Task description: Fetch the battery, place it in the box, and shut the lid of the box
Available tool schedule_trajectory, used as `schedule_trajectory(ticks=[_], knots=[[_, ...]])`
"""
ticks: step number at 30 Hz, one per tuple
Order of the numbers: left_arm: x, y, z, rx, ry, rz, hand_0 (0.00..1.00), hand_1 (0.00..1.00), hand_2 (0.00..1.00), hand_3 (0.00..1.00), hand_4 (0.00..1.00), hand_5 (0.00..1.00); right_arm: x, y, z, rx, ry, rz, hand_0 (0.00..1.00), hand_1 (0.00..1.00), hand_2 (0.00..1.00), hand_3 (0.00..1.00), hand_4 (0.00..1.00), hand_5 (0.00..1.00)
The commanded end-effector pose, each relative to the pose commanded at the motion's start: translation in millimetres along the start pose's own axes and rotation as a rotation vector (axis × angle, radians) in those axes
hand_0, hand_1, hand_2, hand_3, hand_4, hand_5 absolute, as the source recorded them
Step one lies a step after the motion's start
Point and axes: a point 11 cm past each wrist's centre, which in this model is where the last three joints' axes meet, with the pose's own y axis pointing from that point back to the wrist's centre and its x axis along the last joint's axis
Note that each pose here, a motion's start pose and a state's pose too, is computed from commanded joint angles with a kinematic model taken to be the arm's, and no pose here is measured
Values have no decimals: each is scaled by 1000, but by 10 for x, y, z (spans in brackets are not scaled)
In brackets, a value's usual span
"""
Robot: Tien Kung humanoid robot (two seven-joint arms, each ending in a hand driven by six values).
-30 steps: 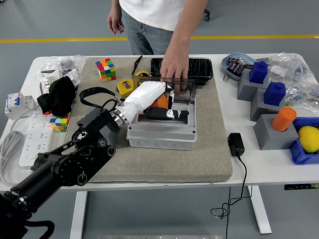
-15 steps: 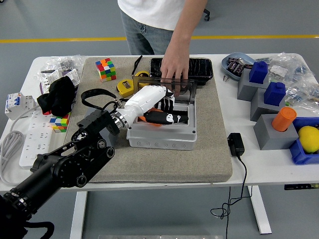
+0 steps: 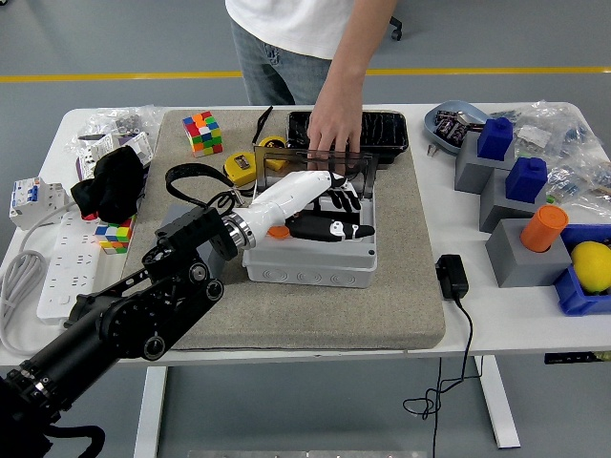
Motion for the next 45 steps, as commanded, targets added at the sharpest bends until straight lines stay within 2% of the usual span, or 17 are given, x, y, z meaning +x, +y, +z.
schedule_trajectory(ticks=[4, 5, 12, 16, 20, 22, 23, 25, 28, 29, 31, 34, 35, 36, 39, 41, 45], knots=[[9, -11, 130, -25, 10, -44, 498, 646, 614, 588, 998, 998, -10, 1, -4, 2, -3, -2, 953, 898, 822, 840, 998, 998], [13, -11, 146, -28, 12, -45, 550, 656, 623, 591, 998, 998, -12, 2, -6, 2, -3, -2, 952, 897, 821, 840, 998, 998], [86, 17, 394, -103, 148, -56, 546, 656, 623, 594, 998, 995, -21, 3, -3, 2, -7, -5, 951, 895, 821, 840, 998, 998], [148, 88, 544, -146, 319, -100, 546, 656, 623, 594, 998, 995, -34, 5, 7, 0, -10, -8, 951, 895, 821, 840, 998, 998], [164, 147, 596, -185, 499, -157, 561, 661, 634, 602, 998, 944, -45, 6, 23, -2, -11, -12, 946, 894, 820, 839, 998, 998], [323, 178, 563, -223, 608, -72, 561, 661, 634, 602, 998, 944, -47, 7, 30, -3, -11, -12, 946, 894, 820, 839, 998, 998], [407, 196, 539, -238, 652, -27, 677, 766, 757, 722, 998, 908, -47, 7, 30, -3, -11, -12, 946, 893, 820, 840, 998, 998], [578, 243, 462, -264, 749, 71, 677, 766, 757, 722, 998, 908, -44, 7, 31, -3, -11, -11, 946, 893, 820, 840, 998, 998], [873, 348, 255, -278, 896, 260, 677, 766, 757, 722, 998, 908, -39, 6, 29, -3, -9, -9, 946, 893, 820, 840, 998, 998], [961, 395, 173, -274, 942, 321, 810, 894, 868, 837, 998, 945, -37, 6, 29, -2, -8, -8, 945, 894, 820, 840, 998, 998], [1094, 473, 65, -280, 1032, 413, 810, 894, 868, 837, 998, 945, -36, 6, 28, -2, -7, -8, 945, 894, 820, 840, 998, 998], [1232, 591, -103, -208, 957, 538, 810, 894, 868, 837, 998, 945, -29, 5, 34, -5, -5, -6, 945, 894, 820, 840, 998, 998], [1250, 612, -136, -184, 922, 560, 948, 958, 915, 905, 998, 998, -27, 4, 36, -6, -5, -6, 945, 893, 820, 840, 998, 998], [1260, 629, -168, -160, 886, 570, 948, 958, 915, 905, 998, 998, -23, 4, 40, -7, -4, -6, 945, 893, 820, 840, 998, 998], [1270, 652, -230, -101, 773, 571, 948, 958, 915, 905, 998, 998, -13, 2, 42, -9, -1, -3, 945, 893, 820, 840, 998, 998], [1251, 651, -257, -60, 689, 554, 998, 998, 926, 912, 998, 998, -13, 2, 39, -8, 0, -3, 945, 892, 820, 840, 998, 998], [1183, 638, -303, 12, 539, 514, 998, 998, 926, 912, 998, 998, -12, 2, 45, -9, 3, -2, 945, 892, 820, 840, 998, 998]])
